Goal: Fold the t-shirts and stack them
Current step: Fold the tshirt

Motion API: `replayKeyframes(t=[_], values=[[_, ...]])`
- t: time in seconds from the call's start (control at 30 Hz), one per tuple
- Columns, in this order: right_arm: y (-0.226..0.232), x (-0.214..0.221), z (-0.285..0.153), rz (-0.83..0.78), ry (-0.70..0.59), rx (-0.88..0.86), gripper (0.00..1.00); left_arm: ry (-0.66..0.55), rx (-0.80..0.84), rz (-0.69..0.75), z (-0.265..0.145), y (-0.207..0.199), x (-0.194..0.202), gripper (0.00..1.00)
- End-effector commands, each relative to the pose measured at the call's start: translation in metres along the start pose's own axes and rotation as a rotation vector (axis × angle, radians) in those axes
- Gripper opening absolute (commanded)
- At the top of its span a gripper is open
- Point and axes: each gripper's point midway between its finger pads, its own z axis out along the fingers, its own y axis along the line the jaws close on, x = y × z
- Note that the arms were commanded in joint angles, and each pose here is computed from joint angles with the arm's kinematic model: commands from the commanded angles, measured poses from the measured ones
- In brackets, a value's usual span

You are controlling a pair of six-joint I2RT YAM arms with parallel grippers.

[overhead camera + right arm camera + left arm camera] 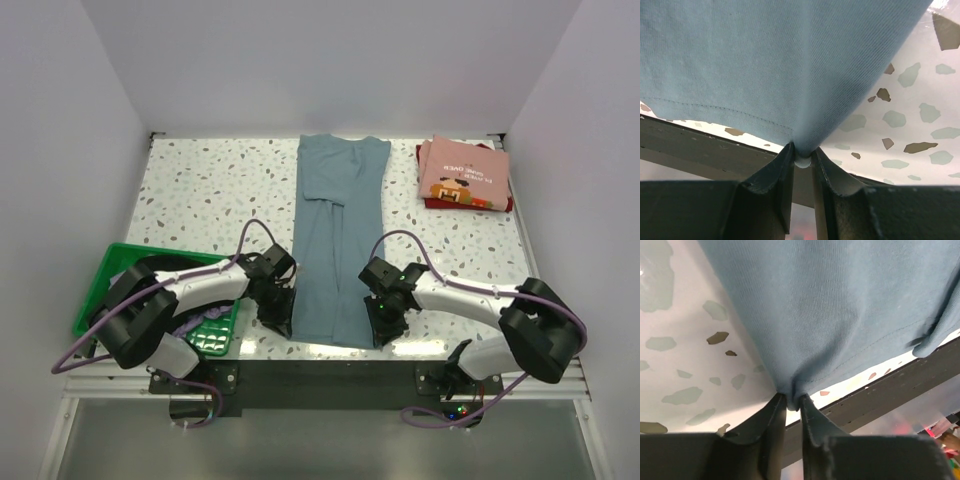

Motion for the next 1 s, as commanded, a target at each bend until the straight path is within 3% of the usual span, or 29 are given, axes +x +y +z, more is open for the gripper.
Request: replayKeyframes(t=[0.0,0.2,0.6,0.97], values=[[-0.003,0.006,-0.003,-0.024,0.006,-0.003,0.23,-0.064,-0.029,0.030,0.012,0.008,-0.015,0.19],[-0.003,0.008,-0.003,-0.017,0.006,-0.009,0.18,-0.067,0.008,0.046,0.010,0.001,-0.013,0.00],[-0.008,0.009,-0.014,0.017,-0.009,0.027,0.00,-0.092,0.036,0.041,-0.013,-0.008,-0.007,0.00],[-0.010,0.011,-0.020,0.025,0.002,0.048,0.00,-0.093,0.065,0.023,-0.018,-0.010,0.003,0.00]])
